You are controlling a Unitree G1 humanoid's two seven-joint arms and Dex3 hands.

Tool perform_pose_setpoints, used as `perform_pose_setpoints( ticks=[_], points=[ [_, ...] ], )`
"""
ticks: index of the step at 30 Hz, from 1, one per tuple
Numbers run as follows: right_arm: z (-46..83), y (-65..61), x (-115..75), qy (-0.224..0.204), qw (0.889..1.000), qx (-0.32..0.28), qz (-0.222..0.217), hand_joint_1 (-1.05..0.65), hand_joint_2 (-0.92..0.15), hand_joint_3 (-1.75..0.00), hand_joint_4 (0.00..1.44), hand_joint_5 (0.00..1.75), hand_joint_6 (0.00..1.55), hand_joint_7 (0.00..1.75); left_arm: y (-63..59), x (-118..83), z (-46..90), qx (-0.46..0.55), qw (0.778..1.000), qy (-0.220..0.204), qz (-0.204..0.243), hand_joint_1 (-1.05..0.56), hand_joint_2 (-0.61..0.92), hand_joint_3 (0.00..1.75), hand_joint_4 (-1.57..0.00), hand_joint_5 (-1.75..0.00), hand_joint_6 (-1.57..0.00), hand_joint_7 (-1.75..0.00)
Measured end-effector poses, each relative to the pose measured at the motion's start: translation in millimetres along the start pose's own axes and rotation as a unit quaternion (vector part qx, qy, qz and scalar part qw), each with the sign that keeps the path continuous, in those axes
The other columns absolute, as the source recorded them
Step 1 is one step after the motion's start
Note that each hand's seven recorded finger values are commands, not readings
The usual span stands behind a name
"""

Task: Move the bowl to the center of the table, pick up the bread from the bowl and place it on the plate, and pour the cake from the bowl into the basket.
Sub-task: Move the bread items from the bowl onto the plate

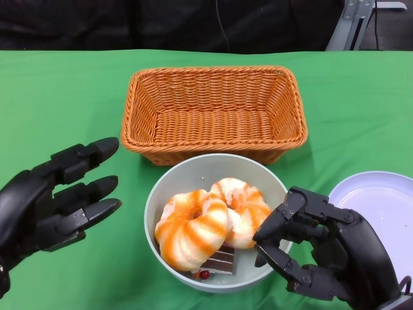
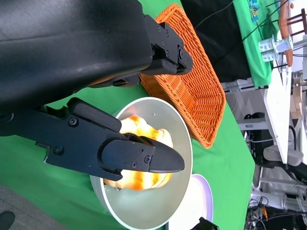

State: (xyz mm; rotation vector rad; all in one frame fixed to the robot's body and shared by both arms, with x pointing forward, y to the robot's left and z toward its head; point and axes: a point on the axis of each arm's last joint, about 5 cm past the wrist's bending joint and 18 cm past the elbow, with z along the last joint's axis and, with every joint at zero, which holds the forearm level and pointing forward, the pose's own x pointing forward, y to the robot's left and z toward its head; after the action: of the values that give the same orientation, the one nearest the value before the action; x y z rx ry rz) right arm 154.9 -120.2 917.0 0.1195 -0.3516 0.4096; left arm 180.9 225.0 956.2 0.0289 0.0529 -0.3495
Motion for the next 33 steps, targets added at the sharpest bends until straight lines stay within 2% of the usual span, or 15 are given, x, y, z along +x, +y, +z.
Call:
perform_pose_setpoints(
  ticks=[3, 10, 19, 22, 23, 24, 25, 26, 28, 31, 33],
  points=[
    [-1.2, -0.1, -0.3, 0.001, 1.000, 0.001, 0.001, -0.24, -0.71, -0.59, 0.74, 1.42, 0.68, 1.21, -4.3, 2.4, -7.1, -0.038, 0.998, -0.046, 0.036, -0.49, 0.92, 0.10, -0.48, -0.17, -0.45, -0.10],
    [-1.8, -0.2, -0.6, 0.003, 1.000, 0.001, 0.001, -0.25, -0.70, -0.60, 0.73, 1.42, 0.67, 1.22, -7.4, 5.0, -11.7, -0.051, 0.993, -0.088, 0.057, -0.50, 0.92, 0.12, -0.55, -0.18, -0.51, -0.09],
    [-2.3, -0.6, -0.9, 0.002, 1.000, 0.001, 0.001, -0.26, -0.70, -0.60, 0.74, 1.42, 0.67, 1.22, -12.7, 11.9, -20.5, -0.080, 0.982, -0.147, 0.091, -0.32, 0.92, 0.11, -0.80, -0.29, -0.75, -0.15],
    [-2.6, -0.9, -1.1, 0.002, 1.000, 0.001, 0.000, -0.25, -0.70, -0.60, 0.74, 1.43, 0.68, 1.22, -14.8, 15.5, -23.6, -0.091, 0.977, -0.167, 0.099, -0.24, 0.92, 0.18, -0.78, -0.69, -0.92, -0.18],
    [-2.6, -1.0, -1.1, 0.002, 1.000, 0.001, 0.000, -0.25, -0.70, -0.60, 0.74, 1.43, 0.68, 1.22, -15.3, 16.8, -25.0, -0.096, 0.975, -0.172, 0.101, -0.22, 0.92, 0.22, -0.77, -0.88, -0.98, -0.25],
    [-2.8, -1.2, -1.2, 0.002, 1.000, 0.001, 0.000, -0.25, -0.70, -0.59, 0.74, 1.43, 0.68, 1.23, -15.8, 18.2, -26.6, -0.102, 0.974, -0.176, 0.103, -0.21, 0.92, 0.24, -0.76, -0.99, -1.02, -0.29],
    [-3.2, -1.5, -1.5, 0.003, 1.000, 0.002, 0.000, -0.24, -0.71, -0.59, 0.74, 1.43, 0.67, 1.23, -16.5, 19.9, -29.2, -0.110, 0.971, -0.182, 0.106, -0.20, 0.92, 0.28, -0.74, -1.16, -0.99, -0.49],
    [-3.5, -1.8, -1.7, 0.004, 1.000, 0.002, 0.000, -0.24, -0.71, -0.59, 0.74, 1.44, 0.67, 1.23, -17.0, 21.7, -32.0, -0.114, 0.970, -0.186, 0.110, -0.20, 0.92, 0.29, -0.73, -1.25, -0.95, -0.63],
    [-3.6, -2.5, -2.1, 0.005, 1.000, 0.002, 0.002, -0.24, -0.71, -0.59, 0.73, 1.44, 0.67, 1.23, -17.4, 25.3, -36.5, -0.115, 0.969, -0.188, 0.114, -0.16, 0.92, 0.34, -0.71, -1.36, -0.88, -0.84],
    [-3.6, -2.9, -2.3, 0.006, 1.000, 0.001, 0.001, -0.25, -0.71, -0.59, 0.74, 1.44, 0.67, 1.23, -17.8, 30.2, -41.7, -0.108, 0.968, -0.192, 0.119, -0.11, 0.92, 0.43, -0.68, -1.47, -0.81, -1.04],
    [-3.7, -3.4, -2.9, 0.007, 1.000, 0.000, 0.001, -0.24, -0.71, -0.59, 0.73, 1.43, 0.67, 1.23, -17.8, 33.2, -46.9, -0.110, 0.968, -0.191, 0.122, -0.12, 0.92, 0.44, -0.67, -1.49, -0.79, -1.08]
  ],
)
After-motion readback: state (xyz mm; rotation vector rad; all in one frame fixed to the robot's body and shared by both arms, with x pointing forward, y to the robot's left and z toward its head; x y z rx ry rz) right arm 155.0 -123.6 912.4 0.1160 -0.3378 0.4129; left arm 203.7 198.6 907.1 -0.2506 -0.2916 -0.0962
